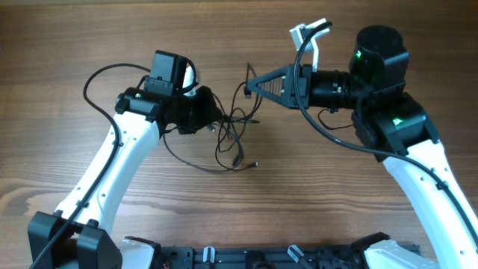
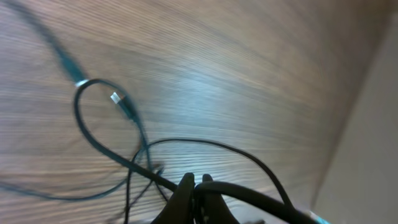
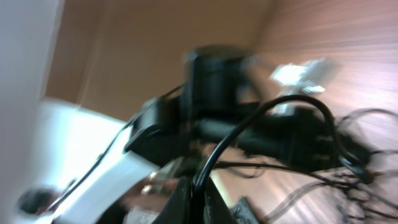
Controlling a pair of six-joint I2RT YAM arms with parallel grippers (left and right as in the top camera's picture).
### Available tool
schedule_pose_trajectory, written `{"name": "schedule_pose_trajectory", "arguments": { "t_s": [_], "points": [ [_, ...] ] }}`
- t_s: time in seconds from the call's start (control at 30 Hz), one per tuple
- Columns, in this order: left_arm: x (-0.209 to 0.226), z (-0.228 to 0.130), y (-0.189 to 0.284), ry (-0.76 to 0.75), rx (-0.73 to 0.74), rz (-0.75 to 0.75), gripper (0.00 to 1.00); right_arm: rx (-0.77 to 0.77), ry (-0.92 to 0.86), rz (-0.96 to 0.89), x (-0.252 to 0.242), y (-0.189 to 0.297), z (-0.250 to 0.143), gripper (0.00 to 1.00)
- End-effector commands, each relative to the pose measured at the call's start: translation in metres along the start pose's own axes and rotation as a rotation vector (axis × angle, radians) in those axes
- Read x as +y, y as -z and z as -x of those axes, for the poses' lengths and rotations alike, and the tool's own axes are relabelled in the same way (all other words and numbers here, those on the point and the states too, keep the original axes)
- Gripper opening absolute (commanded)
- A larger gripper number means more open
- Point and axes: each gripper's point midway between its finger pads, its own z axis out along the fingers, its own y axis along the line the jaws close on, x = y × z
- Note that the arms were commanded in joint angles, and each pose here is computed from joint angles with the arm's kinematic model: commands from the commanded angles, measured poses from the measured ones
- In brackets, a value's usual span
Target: Untangle cables
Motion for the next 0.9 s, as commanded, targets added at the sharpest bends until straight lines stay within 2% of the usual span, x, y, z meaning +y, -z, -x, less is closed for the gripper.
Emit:
{"name": "schedule_pose_trajectory", "arguments": {
  "t_s": [0.0,0.1,0.13,0.2,0.23,0.3,0.47,0.53,0.73,0.77,0.87],
  "points": [
    [0.032,0.011,-0.001,0.053,-0.060,0.148,0.04,-0.204,-0.009,-0.257,-0.051,0.026,0.036,0.04],
    [0.047,0.014,0.003,0.086,-0.078,0.210,0.04,-0.300,-0.040,-0.484,-0.097,0.055,0.047,0.05],
    [0.054,0.015,0.006,0.111,-0.086,0.231,0.04,-0.361,-0.095,-0.649,-0.127,0.079,0.048,0.05],
    [0.056,0.017,0.007,0.120,-0.088,0.233,0.04,-0.414,-0.141,-0.810,-0.152,0.104,0.046,0.09],
    [0.057,0.017,0.007,0.121,-0.088,0.233,0.04,-0.431,-0.162,-0.887,-0.162,0.117,0.042,0.15],
    [0.055,0.018,0.007,0.118,-0.092,0.228,0.04,-0.428,-0.188,-0.964,-0.172,0.128,0.034,0.33],
    [0.040,0.018,0.004,0.105,-0.074,0.148,0.04,-0.342,-0.208,-0.951,-0.173,0.122,0.017,0.73],
    [0.025,0.016,0.002,0.090,-0.045,0.074,0.04,-0.290,-0.225,-0.898,-0.170,0.112,0.009,0.77],
    [-0.074,0.002,0.021,-0.098,0.106,-0.445,0.04,-0.022,-0.098,-0.623,-0.145,0.061,-0.015,0.83],
    [-0.092,-0.001,0.032,-0.138,0.135,-0.550,0.04,0.014,-0.068,-0.596,-0.143,0.055,-0.019,0.84],
    [-0.124,-0.008,0.057,-0.236,0.186,-0.736,0.04,0.089,-0.024,-0.573,-0.146,0.042,-0.028,0.87]
  ]
}}
